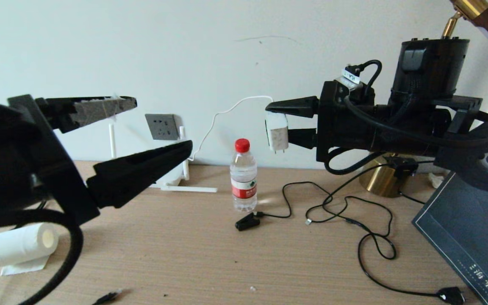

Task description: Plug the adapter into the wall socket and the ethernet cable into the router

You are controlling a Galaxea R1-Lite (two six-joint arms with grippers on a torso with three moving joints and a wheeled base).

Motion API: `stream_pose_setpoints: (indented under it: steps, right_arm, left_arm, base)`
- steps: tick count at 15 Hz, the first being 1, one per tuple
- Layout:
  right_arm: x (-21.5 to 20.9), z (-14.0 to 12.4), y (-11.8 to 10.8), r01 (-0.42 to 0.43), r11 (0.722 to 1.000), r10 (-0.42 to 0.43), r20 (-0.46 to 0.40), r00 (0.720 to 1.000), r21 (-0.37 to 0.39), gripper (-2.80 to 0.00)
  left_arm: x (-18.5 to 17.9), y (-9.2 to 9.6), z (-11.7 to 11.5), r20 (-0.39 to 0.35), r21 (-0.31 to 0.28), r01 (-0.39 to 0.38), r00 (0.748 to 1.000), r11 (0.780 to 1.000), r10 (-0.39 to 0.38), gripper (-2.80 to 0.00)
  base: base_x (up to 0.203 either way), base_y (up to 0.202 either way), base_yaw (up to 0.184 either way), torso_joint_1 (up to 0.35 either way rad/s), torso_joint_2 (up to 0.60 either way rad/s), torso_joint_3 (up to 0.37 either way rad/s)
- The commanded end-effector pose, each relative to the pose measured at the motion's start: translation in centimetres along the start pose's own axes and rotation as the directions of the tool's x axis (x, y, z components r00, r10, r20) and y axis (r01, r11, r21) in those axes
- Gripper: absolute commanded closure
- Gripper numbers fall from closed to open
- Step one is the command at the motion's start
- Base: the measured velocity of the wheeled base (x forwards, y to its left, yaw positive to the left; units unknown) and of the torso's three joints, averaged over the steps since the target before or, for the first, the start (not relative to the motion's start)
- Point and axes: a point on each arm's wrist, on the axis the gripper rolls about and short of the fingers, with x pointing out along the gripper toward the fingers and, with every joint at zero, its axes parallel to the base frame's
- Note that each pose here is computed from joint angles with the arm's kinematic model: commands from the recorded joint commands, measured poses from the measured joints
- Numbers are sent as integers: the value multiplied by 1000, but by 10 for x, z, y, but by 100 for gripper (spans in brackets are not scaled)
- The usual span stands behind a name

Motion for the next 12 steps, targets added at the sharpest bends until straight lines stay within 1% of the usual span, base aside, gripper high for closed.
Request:
stream_pose_setpoints:
  steps: [1,3,6,7,8,9,11,12]
  right_arm:
    - [8,-13,1,-5,1000,6,-67,998,22,0]
    - [14,-22,3,-5,1000,9,-113,994,30,0]
    - [19,-27,3,-4,1000,7,-124,992,27,0]
    - [21,-27,1,2,1000,1,-119,993,25,0]
    - [24,-26,-3,12,1000,-9,-111,994,24,0]
    - [27,-25,-5,28,1000,-27,-78,997,9,0]
    - [32,-26,-11,84,995,-84,2,996,-51,0]
    - [34,-27,-14,101,993,-100,21,995,-64,0]
  left_arm:
    - [7,-3,-5,-24,1,14,1000,1000,-14,-280]
    - [13,-4,-9,-41,2,20,999,1000,-20,-280]
    - [33,-7,-20,-96,-3,34,995,999,-35,-280]
    - [43,-8,-21,-111,-25,33,993,999,-36,-280]
    - [53,-8,-20,-125,-74,27,991,997,-36,-280]
    - [59,-9,-15,-147,-115,12,989,993,-29,-280]
    - [70,-17,1,-183,-194,-18,983,981,-18,-280]
    - [76,-21,10,-198,-232,-39,980,972,-8,-280]
  base:
    - [0,0,0,0,0,0]
    - [0,0,0,0,0,0]
    - [0,0,0,0,0,0]
    - [0,0,0,0,0,0]
    - [0,0,0,0,0,0]
    - [0,0,0,0,0,0]
    - [0,0,0,0,0,0]
    - [0,0,0,0,0,0]
